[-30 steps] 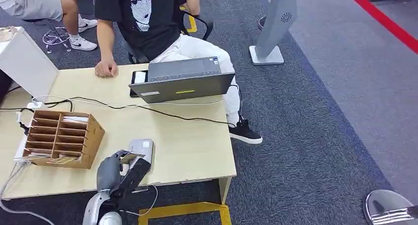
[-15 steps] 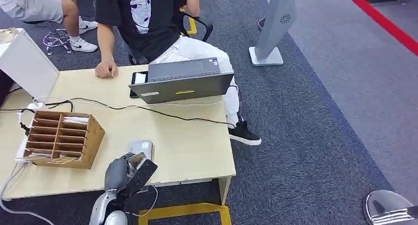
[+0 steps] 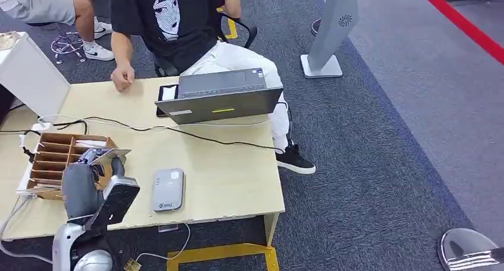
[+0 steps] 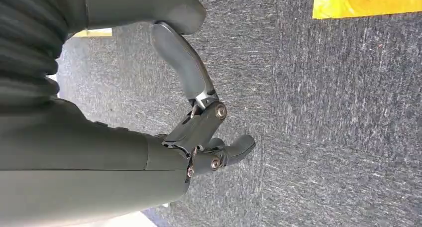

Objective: Pass the card to the sensor for recognition and then transmit it.

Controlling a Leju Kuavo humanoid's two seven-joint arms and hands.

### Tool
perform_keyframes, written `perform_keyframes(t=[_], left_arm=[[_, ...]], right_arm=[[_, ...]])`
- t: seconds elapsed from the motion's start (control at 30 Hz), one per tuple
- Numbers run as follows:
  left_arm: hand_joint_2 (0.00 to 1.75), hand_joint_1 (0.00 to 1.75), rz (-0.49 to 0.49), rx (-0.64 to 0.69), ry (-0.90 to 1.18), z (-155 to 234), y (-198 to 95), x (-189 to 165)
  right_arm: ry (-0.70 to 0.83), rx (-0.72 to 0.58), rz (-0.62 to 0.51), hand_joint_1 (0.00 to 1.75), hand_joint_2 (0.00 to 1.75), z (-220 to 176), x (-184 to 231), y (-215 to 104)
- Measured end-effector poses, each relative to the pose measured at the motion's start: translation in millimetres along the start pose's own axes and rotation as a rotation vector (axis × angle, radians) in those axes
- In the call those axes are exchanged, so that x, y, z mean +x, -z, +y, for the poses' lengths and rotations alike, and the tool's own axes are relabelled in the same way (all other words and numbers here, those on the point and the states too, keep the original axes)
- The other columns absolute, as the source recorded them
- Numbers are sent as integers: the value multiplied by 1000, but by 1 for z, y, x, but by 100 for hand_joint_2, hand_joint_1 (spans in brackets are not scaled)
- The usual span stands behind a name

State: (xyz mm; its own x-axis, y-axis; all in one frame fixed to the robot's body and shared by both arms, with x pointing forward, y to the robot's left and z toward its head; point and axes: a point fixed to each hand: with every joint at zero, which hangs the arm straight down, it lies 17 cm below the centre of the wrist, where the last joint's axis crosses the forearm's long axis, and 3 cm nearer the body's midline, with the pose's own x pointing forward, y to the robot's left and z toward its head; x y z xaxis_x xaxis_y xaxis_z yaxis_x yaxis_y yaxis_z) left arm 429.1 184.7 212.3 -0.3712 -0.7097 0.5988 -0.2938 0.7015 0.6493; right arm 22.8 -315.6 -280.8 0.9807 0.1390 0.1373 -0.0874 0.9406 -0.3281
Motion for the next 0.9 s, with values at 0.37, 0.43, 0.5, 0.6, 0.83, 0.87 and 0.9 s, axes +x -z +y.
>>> perform_keyframes(t=[0.37,0.43,0.5,0.6,0.83,0.87,0.9], left_arm=[[175,175,72,231,328,111,40,-81],[175,175,110,244,379,124,45,-105],[175,175,144,251,415,132,46,-125],[175,175,188,251,435,137,44,-146],[175,175,198,237,451,131,41,-157],[175,175,197,236,449,130,41,-157],[175,175,196,236,448,129,41,-156]], right_arm=[[-26,-9,-6,0,175,-2,1,0],[-31,-10,-7,0,175,-2,1,0],[-34,-10,-9,0,175,-2,1,0],[-34,-15,-11,0,175,-4,2,1],[-34,-22,-18,0,175,-5,4,1],[-33,-22,-17,0,175,-5,3,1],[-33,-22,-17,0,175,-5,4,1]])
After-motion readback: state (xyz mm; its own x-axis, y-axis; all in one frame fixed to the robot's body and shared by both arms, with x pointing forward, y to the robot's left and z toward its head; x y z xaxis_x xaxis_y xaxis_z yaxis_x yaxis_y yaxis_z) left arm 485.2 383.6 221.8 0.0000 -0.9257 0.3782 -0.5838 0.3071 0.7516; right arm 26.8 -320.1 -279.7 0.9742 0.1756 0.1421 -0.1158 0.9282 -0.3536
